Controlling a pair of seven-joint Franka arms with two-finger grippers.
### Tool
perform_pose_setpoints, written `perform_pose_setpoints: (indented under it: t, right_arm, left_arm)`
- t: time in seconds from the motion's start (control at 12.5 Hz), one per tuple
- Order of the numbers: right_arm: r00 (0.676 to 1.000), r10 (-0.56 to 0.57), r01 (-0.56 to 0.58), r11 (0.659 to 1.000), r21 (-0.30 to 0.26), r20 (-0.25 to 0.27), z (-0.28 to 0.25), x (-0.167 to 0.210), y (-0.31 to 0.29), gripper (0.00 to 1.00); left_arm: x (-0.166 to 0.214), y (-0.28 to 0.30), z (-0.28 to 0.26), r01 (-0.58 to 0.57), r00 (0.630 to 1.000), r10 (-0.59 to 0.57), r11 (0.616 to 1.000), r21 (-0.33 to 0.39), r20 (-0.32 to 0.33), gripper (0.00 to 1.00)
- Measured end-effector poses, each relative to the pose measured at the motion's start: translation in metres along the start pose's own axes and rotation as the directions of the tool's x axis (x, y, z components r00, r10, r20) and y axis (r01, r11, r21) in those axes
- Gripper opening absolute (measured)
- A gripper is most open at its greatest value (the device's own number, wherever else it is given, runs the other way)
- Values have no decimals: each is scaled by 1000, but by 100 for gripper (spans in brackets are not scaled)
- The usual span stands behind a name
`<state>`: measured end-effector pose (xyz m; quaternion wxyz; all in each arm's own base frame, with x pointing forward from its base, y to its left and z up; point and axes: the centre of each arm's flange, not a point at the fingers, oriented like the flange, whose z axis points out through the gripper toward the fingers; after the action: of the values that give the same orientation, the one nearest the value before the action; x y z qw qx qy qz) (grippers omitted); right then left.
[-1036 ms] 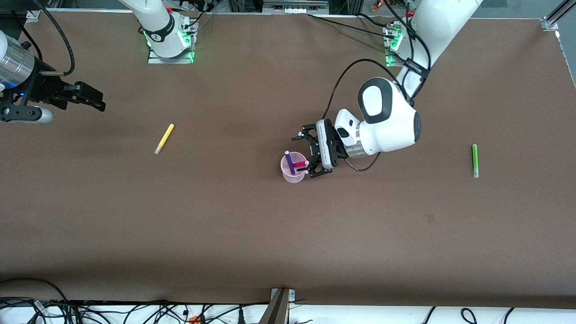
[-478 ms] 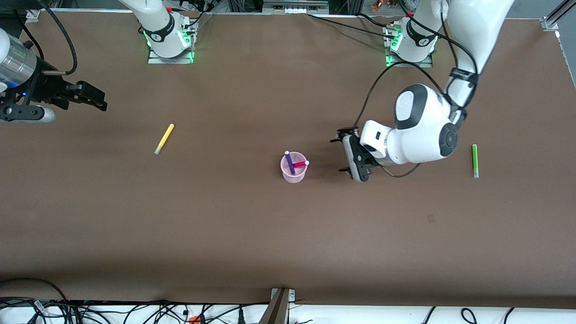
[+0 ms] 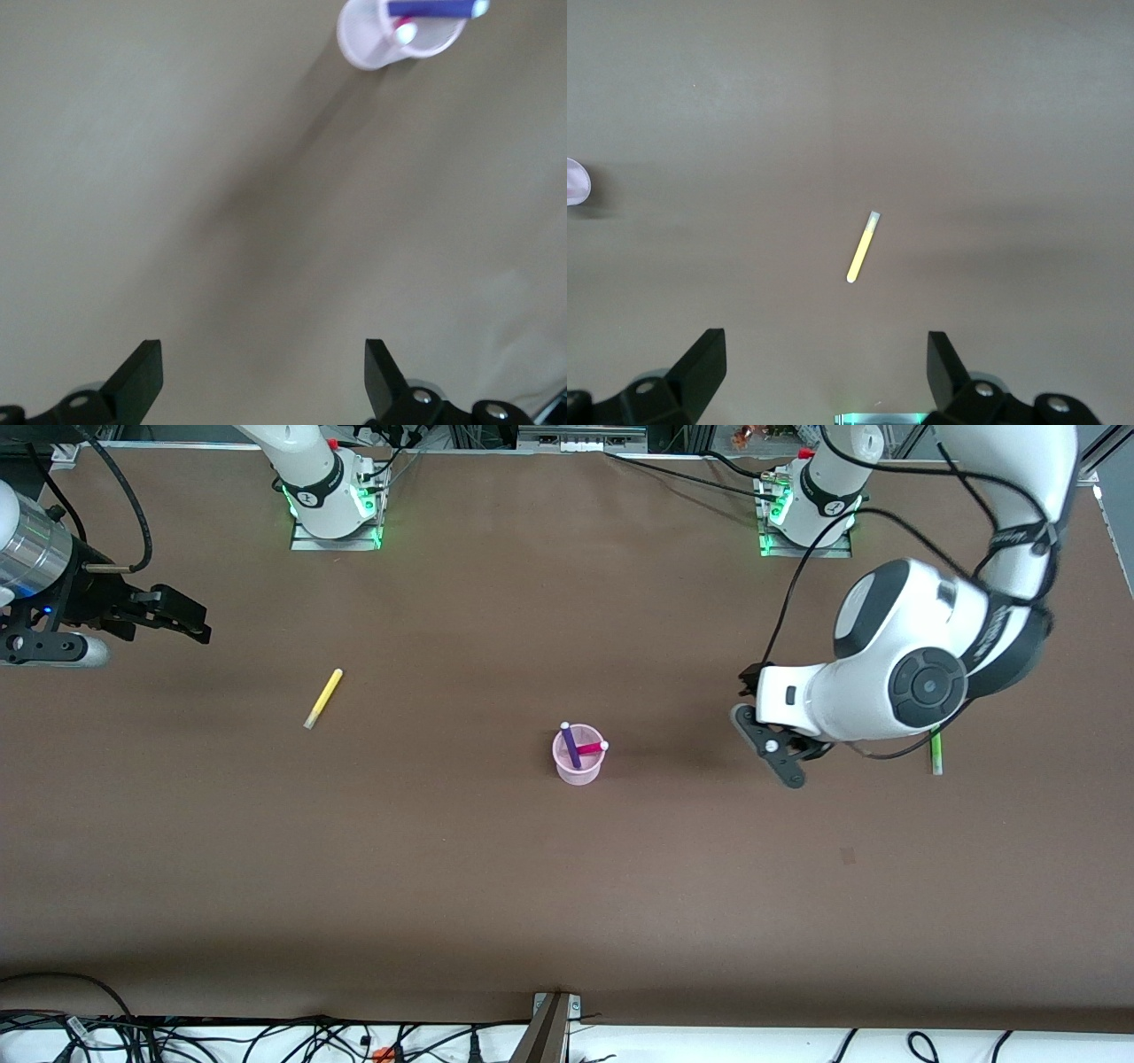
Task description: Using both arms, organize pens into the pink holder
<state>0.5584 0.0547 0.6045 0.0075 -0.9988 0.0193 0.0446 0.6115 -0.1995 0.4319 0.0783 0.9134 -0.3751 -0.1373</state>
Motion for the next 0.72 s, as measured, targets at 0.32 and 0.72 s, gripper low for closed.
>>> perform_pose_setpoints:
  t: [0.32,0.72]
  right_arm:
    - [1000,0,0,1000,0,-1,0,0,0,100]
    - [1000,1,-1,1000,0,-2,-1,0,0,100]
  left_arm:
    - [-39,-39,-63,202,978,-208,969,140,29,100]
    - [-100,-59,-148,502,861,-464,840,207,-207,100]
